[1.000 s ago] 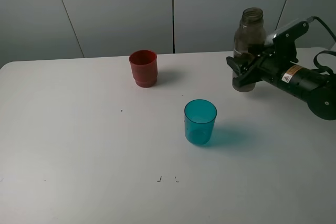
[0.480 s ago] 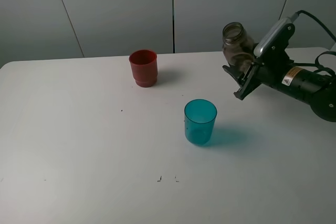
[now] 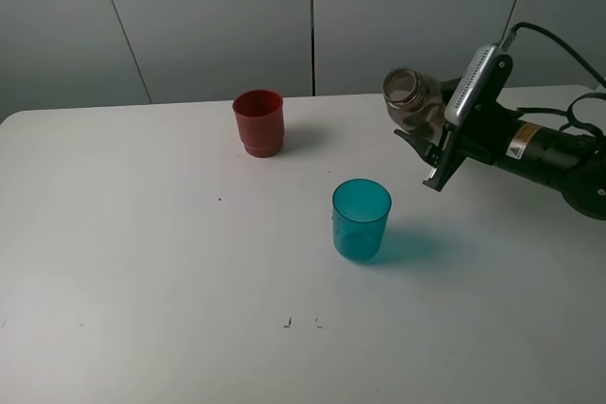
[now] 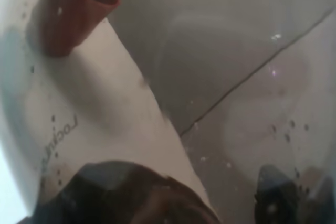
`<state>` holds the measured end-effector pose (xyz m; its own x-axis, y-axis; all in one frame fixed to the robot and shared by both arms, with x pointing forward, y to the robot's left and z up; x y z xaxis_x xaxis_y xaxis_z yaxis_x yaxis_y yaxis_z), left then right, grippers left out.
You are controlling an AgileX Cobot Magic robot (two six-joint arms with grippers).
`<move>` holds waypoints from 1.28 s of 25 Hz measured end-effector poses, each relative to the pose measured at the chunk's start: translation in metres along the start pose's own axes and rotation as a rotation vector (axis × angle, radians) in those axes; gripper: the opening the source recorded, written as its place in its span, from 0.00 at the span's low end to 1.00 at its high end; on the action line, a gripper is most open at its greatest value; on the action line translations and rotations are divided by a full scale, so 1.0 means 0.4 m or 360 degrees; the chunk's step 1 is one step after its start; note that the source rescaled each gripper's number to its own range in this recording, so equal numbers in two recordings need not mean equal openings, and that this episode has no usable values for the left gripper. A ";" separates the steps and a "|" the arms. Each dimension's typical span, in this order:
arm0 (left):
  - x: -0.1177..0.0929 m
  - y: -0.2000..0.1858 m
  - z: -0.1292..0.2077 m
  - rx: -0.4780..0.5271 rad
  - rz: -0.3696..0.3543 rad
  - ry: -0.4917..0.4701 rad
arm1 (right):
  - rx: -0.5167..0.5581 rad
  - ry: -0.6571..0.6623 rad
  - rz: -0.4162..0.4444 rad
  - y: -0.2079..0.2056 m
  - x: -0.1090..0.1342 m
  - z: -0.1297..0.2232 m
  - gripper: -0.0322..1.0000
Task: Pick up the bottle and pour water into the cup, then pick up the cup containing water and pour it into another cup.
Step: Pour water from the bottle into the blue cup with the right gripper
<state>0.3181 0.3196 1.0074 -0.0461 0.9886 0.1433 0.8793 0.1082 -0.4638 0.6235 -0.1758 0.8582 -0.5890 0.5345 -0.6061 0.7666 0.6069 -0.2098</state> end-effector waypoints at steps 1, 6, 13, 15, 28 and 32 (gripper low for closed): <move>0.000 0.000 0.000 0.0000 0.0000 0.0000 | -0.0001 -0.0026 -0.0002 0.000 0.001 0.000 0.09; 0.000 0.000 0.000 0.0000 0.0000 0.0000 | -0.0001 -0.0188 -0.0002 0.000 0.001 0.000 0.09; 0.000 0.000 0.000 0.0000 0.0000 0.0000 | 0.0001 -0.0498 0.0001 0.000 0.000 0.000 0.09; 0.000 0.000 0.000 0.0000 0.0000 0.0000 | 0.0015 -0.0529 0.0018 0.000 -0.006 0.003 0.09; 0.000 0.000 0.000 0.0000 0.0000 0.0000 | 0.0025 -0.0591 0.0030 0.000 -0.010 0.006 0.09; 0.000 0.000 0.000 0.0000 0.0000 0.0000 | -0.0006 -0.0614 -0.0007 0.000 0.002 -0.001 0.09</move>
<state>0.3181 0.3196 1.0074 -0.0461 0.9886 0.1433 0.8793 0.1082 -0.4638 0.6228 -0.1749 0.8580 -0.4524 0.2716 -0.8495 0.7628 0.6114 -0.2107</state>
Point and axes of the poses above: a point on each arm's last joint axis where the gripper is mounted, y pointing out along that axis toward the gripper, x along the wrist's bending axis when the last joint is at zero, z = x × y, the point moved 10 cm from there along y, pointing out along that axis toward the gripper, and after that the axes turned 7 degrees about y, right-handed, at the moved point
